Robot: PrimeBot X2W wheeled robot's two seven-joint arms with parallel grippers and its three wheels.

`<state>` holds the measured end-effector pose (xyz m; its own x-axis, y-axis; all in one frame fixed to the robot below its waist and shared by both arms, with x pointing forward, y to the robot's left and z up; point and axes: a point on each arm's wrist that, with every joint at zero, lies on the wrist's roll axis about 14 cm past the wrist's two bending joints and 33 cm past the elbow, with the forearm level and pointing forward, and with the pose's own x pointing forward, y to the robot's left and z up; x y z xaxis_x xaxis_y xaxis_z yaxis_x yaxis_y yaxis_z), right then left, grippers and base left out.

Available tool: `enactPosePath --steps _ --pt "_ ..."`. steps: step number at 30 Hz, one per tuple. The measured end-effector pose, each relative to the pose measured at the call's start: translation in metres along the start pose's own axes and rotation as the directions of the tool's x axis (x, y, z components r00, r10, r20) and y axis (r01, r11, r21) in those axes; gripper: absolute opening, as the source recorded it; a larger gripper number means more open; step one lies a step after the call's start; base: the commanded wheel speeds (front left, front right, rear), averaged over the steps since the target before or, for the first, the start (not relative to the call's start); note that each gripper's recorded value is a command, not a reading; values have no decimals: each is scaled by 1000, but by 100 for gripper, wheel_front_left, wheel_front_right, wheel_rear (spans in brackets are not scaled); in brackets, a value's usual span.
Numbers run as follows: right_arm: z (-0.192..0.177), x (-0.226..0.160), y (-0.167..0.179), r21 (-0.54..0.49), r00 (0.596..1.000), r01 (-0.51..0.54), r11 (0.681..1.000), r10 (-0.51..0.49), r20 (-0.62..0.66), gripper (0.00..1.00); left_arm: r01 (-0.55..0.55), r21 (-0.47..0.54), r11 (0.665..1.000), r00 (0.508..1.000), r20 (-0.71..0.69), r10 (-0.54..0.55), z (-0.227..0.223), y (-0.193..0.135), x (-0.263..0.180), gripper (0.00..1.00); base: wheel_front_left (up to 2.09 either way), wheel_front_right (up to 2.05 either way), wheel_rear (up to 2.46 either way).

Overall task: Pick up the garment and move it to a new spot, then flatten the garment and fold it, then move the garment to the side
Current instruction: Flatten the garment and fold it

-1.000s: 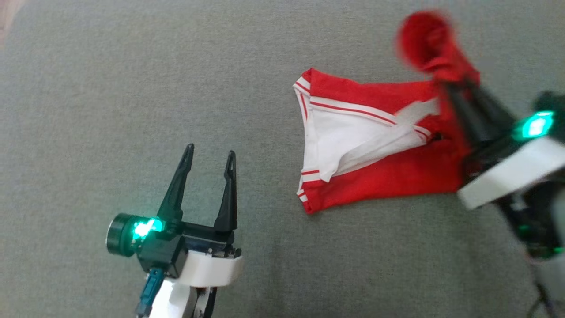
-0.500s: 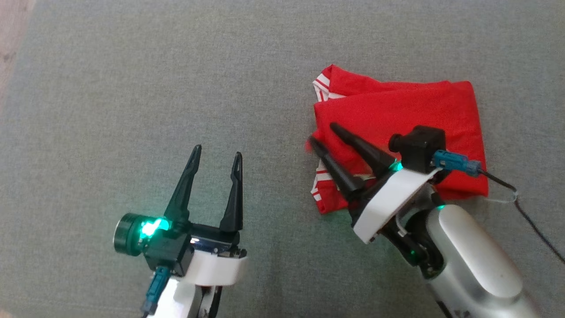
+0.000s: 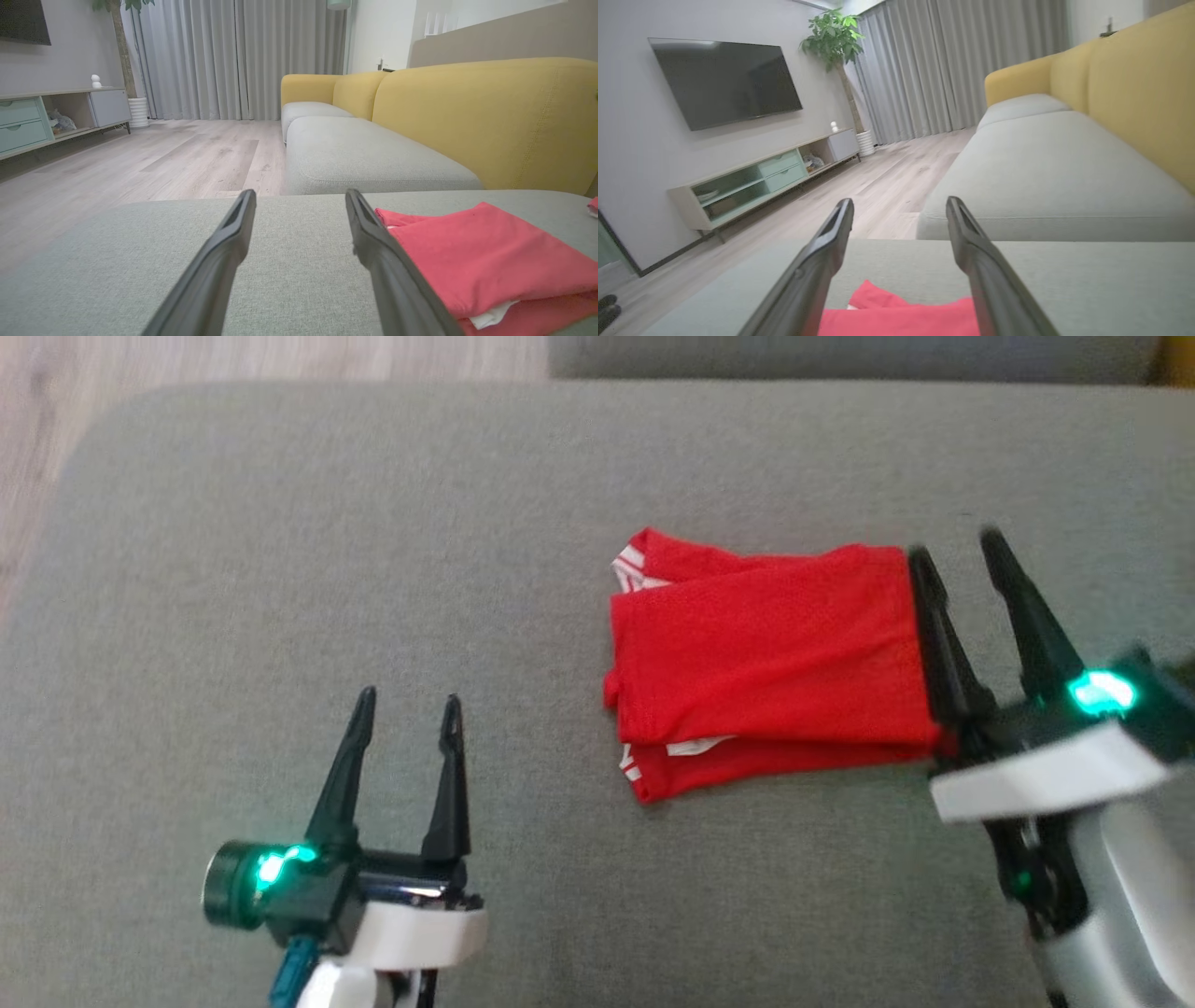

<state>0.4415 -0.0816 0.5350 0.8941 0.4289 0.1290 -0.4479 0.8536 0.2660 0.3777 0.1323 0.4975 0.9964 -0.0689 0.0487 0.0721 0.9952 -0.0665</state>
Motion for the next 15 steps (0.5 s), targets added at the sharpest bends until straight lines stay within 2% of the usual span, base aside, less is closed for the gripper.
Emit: enactPosePath --steps 3,8,15 --pt "-5 -29 -16 -16 998 64 998 -64 8 100 -9 -22 1000 1000 9 9 4 1 -8 100 0 0 0" --pt "-37 -81 -33 -62 982 158 986 -163 -96 100 -5 -37 999 1000 -5 5 2 -3 -30 100 0 0 0" --pt "-49 -125 -18 -111 969 205 972 -218 -117 100 -18 -45 999 999 -50 16 -11 -1 -70 100 0 0 0"
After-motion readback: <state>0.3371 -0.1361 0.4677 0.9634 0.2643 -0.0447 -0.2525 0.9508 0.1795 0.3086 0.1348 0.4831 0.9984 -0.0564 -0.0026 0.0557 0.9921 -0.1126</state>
